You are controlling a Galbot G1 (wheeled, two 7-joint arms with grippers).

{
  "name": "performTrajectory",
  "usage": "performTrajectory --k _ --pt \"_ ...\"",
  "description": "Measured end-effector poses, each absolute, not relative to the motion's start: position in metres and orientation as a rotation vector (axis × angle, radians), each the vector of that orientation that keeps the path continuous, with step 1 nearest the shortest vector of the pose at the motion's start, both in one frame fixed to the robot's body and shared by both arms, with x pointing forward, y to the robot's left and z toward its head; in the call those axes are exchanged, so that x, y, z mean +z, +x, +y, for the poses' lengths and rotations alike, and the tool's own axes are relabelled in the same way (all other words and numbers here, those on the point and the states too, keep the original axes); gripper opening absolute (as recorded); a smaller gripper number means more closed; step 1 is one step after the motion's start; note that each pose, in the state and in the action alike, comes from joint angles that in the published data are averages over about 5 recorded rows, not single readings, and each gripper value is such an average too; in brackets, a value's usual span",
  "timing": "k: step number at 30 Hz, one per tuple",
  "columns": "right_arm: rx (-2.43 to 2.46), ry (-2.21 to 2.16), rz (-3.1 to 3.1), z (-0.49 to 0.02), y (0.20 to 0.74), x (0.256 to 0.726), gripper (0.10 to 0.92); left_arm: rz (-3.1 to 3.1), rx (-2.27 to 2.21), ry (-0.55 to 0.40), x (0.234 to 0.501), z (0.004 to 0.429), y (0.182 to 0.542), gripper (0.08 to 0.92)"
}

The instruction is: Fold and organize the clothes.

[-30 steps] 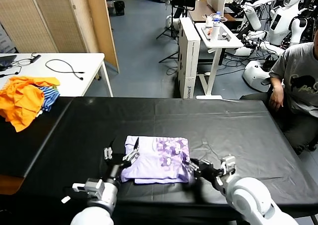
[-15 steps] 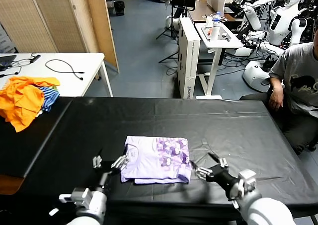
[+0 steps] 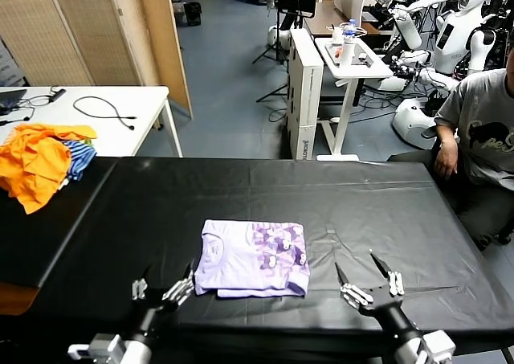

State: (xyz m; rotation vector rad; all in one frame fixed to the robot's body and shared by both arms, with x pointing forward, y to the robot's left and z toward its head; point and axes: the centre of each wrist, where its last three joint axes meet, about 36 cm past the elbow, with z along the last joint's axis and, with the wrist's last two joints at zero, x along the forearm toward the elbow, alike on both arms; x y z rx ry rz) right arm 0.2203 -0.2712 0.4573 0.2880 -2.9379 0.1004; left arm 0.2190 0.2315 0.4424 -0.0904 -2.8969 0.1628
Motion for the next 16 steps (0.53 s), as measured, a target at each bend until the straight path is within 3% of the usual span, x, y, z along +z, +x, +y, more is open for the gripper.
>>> performTrajectory --k 7,16 --pt "0.156 0.17 -2.973 -0.273 0.199 0.448 0.907 -2.871 0.121 -0.075 0.453 0.236 0.197 0.907" --pt "0.148 0.13 -2.943 -0.277 0.186 0.443 0.907 -2.834 0.112 -0.064 0.446 0.236 0.179 0.907"
